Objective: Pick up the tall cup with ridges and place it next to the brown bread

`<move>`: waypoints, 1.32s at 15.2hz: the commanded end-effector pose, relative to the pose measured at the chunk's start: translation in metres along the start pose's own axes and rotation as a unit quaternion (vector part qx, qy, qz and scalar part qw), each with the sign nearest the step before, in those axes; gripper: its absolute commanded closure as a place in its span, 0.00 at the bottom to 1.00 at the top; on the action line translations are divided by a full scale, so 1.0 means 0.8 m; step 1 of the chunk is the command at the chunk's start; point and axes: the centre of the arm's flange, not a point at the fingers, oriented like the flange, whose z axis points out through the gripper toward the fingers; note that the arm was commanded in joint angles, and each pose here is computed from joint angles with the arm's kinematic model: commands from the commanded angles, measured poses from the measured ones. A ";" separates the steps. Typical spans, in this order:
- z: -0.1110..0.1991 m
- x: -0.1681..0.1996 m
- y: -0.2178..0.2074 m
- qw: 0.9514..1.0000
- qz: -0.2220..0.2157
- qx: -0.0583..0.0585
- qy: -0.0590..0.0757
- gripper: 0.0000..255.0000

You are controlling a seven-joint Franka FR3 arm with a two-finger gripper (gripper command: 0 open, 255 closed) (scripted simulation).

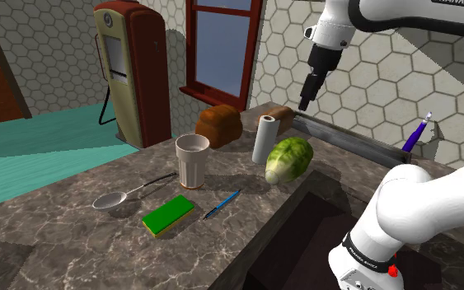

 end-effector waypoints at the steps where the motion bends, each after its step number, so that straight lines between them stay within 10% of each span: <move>1: 0.000 0.000 0.000 1.000 0.000 0.000 0.000 0.00; 20: 0.149 0.247 -0.107 0.998 -0.011 0.057 -0.006 0.00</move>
